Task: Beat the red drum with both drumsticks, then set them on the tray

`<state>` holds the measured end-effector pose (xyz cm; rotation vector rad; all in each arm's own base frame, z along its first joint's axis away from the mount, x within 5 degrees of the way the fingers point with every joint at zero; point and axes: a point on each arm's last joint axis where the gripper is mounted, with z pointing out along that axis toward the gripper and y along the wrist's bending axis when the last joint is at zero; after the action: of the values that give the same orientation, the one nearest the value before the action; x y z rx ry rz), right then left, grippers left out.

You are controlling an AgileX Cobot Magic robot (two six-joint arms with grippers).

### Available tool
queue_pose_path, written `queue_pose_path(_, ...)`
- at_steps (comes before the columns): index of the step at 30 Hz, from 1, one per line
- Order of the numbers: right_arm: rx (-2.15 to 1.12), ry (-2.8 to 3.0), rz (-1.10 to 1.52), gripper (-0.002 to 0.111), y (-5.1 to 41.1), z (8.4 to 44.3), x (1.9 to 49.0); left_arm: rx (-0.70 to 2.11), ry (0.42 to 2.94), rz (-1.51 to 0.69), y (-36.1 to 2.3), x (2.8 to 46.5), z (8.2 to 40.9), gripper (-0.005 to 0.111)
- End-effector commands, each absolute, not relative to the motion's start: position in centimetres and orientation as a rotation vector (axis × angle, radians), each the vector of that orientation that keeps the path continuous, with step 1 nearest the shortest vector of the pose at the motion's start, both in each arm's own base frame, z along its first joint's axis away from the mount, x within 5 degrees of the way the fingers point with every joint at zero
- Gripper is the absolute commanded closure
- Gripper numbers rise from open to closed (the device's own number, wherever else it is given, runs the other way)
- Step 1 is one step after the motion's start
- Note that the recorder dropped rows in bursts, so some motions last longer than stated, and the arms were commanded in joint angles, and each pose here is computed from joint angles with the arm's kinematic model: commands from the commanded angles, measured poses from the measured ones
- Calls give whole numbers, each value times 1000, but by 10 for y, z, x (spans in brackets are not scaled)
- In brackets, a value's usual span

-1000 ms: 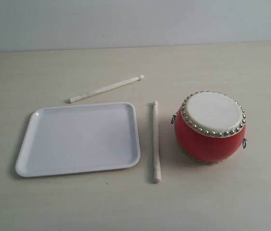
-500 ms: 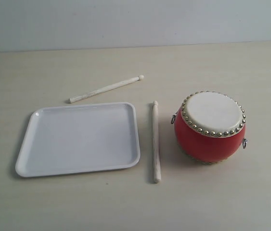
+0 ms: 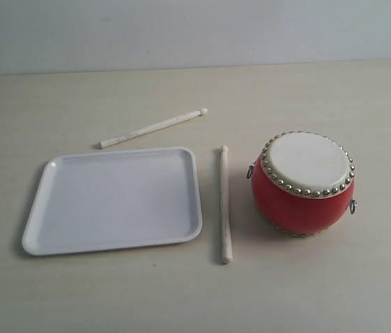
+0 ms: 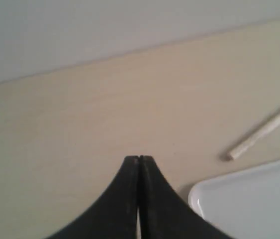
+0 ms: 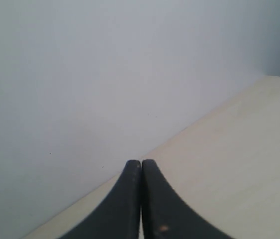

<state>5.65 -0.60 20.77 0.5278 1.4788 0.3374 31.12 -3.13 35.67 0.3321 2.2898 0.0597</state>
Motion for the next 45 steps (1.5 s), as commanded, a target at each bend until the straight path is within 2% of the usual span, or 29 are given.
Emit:
queue_pose_path(1,520,1478,333,108,-6,206,56,612,2472,-8,-47,358,327,107)
queue_pose_path(4,520,1478,333,108,-6,206,56,897,2480,-247,-68,382,295,107)
queue_pose_path(5,520,1478,333,108,-6,206,56,998,2450,-373,-77,393,275,107)
queue_pose_path(7,520,1478,333,108,-6,206,56,1108,2414,-460,-85,406,246,107)
queue_pose_path(15,520,1478,333,108,-6,206,56,1232,2480,-465,-105,430,189,107)
queue_pose_path(19,520,1478,333,108,-6,206,56,1344,2453,-452,-122,430,177,107)
queue_pose_path(23,520,1485,335,108,-6,206,56,1479,2425,-342,-137,432,171,107)
queue_pose_path(30,520,1519,342,108,-4,203,56,1526,2458,-292,-159,444,168,107)
queue_pose_path(43,520,1521,343,108,-4,203,56,1590,2477,-204,-161,460,144,107)
queue_pose_path(45,520,1521,343,108,-4,203,56,1593,2472,-203,-163,460,144,103)
